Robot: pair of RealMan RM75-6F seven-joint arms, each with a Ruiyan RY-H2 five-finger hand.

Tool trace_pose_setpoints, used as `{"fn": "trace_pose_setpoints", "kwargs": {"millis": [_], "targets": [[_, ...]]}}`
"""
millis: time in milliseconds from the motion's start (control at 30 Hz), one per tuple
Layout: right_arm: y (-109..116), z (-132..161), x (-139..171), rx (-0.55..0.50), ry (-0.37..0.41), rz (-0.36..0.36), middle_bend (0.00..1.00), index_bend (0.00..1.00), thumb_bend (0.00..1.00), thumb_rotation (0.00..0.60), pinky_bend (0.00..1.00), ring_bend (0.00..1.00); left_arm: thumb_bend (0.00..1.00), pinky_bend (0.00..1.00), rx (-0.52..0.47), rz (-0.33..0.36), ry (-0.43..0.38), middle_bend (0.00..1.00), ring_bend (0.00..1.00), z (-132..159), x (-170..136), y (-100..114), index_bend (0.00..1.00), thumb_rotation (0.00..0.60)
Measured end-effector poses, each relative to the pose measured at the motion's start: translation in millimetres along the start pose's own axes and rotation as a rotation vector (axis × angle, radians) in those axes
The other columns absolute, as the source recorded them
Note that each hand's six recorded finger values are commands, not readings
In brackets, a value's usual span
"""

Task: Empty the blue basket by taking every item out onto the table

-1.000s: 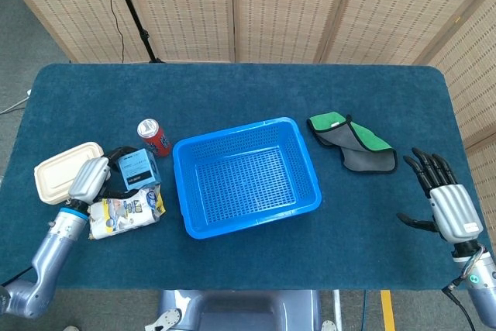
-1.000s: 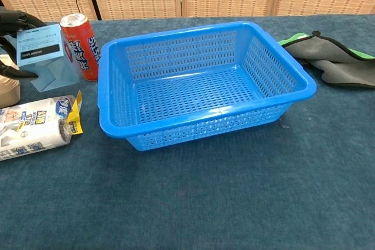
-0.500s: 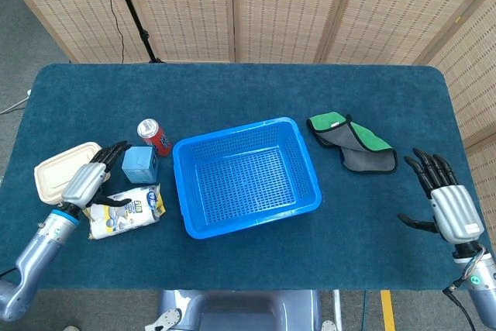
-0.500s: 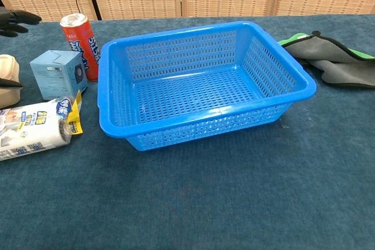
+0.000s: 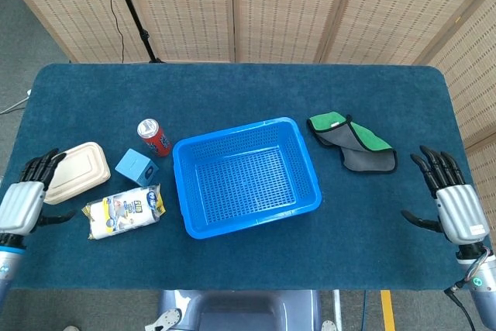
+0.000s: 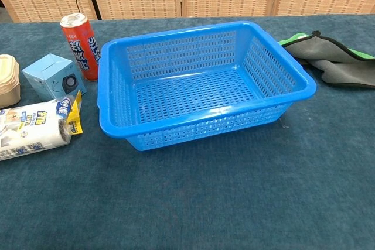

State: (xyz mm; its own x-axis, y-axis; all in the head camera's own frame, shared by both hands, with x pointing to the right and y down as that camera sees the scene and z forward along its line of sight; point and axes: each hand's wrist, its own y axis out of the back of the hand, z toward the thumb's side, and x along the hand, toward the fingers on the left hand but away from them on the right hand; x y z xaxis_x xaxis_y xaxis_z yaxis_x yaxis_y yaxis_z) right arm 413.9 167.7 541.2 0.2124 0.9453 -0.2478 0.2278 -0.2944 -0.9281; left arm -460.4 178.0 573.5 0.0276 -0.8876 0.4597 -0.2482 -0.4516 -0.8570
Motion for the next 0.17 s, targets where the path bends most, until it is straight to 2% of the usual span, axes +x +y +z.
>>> {"fn": "trace_pose_setpoints", "kwargs": {"millis": [100,167], "targets": [[1,0,1,0.003,-0.004,-0.012,0.00,0.00,0.00,0.600,0.00,0.00,0.03,0.00,0.018,0.053,0.081,0.00,0.00,-15,-18,8,0.00,0.600],[0,0,1,0.008,-0.006,-0.014,0.00,0.00,0.00,0.600,0.00,0.00,0.03,0.00,0.026,0.067,0.106,0.00,0.00,-19,-26,10,0.00,0.600]]}}
